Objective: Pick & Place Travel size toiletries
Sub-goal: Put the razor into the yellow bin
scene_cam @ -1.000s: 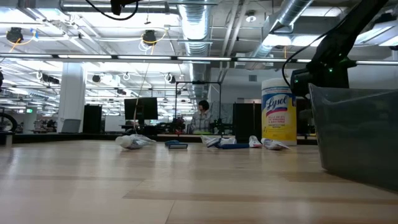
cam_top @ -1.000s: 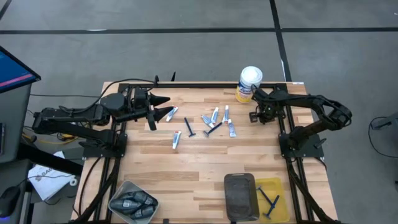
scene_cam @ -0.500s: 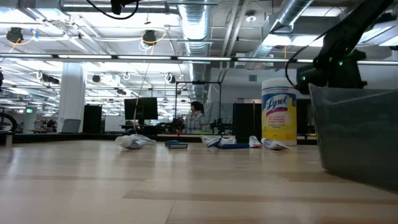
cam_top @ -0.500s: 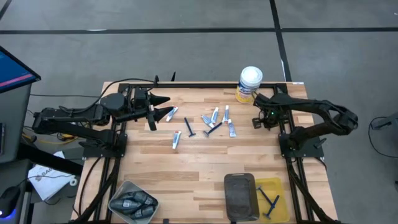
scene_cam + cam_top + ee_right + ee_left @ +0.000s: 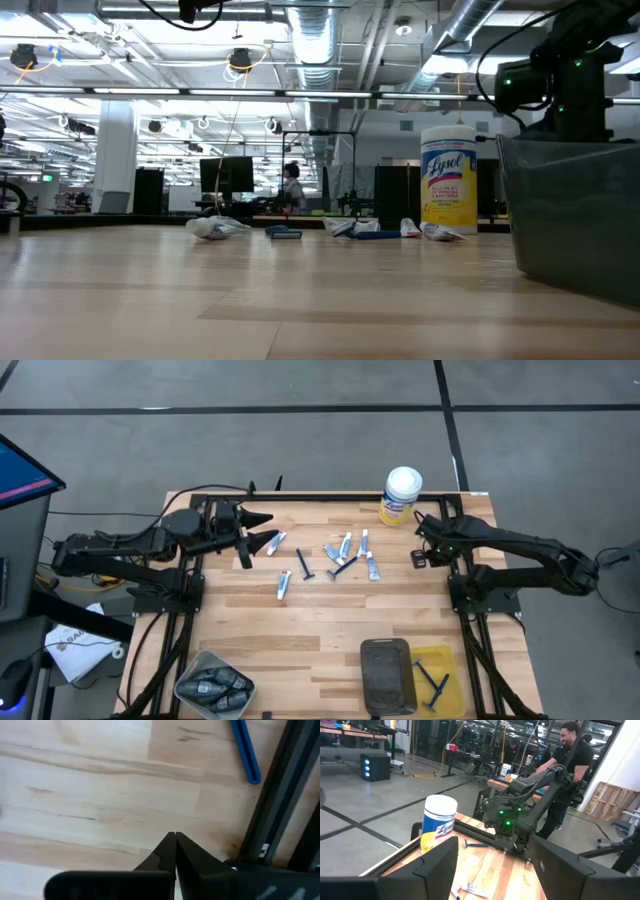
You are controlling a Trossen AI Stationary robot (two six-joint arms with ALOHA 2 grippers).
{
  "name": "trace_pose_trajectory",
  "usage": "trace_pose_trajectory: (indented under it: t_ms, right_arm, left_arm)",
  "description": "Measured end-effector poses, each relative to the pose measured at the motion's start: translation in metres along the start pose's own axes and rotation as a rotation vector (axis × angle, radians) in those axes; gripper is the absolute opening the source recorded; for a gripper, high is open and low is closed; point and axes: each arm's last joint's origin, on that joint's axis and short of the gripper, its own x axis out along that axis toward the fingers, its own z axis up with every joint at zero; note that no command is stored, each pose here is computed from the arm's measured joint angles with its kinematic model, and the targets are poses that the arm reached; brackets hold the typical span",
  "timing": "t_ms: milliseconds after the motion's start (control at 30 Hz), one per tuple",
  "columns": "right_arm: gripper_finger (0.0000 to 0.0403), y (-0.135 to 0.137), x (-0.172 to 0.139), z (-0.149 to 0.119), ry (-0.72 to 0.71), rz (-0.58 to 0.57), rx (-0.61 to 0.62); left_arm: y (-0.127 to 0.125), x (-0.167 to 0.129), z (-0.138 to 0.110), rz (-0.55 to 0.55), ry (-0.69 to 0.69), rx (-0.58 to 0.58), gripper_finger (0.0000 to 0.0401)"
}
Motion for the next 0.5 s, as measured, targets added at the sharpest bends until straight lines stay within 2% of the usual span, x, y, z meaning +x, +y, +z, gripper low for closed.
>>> trace_pose_trajectory:
  t_ms: [100,200,367,500]
  right_arm:
    - [0.0007,0.000,0.001,0.002,-0.038,-0.050,-0.003]
    - [0.0035,-0.001,0.003,0.008,-0.069,-0.119,0.015]
    - [0.0118,-0.003,0.003,0.026,-0.133,-0.223,0.083]
    - [0.0190,-0.001,0.004,0.039,-0.148,-0.202,0.129]
  left_arm:
    - [0.003,0.001,0.001,0.016,-0.005,-0.001,0.0241]
    - [0.005,0.001,0.001,0.026,-0.008,-0.004,0.0241]
    - [0.005,0.001,0.001,0.026,-0.008,-0.004,0.0241]
    - [0.005,0.001,0.001,0.025,-0.007,-0.005,0.0241]
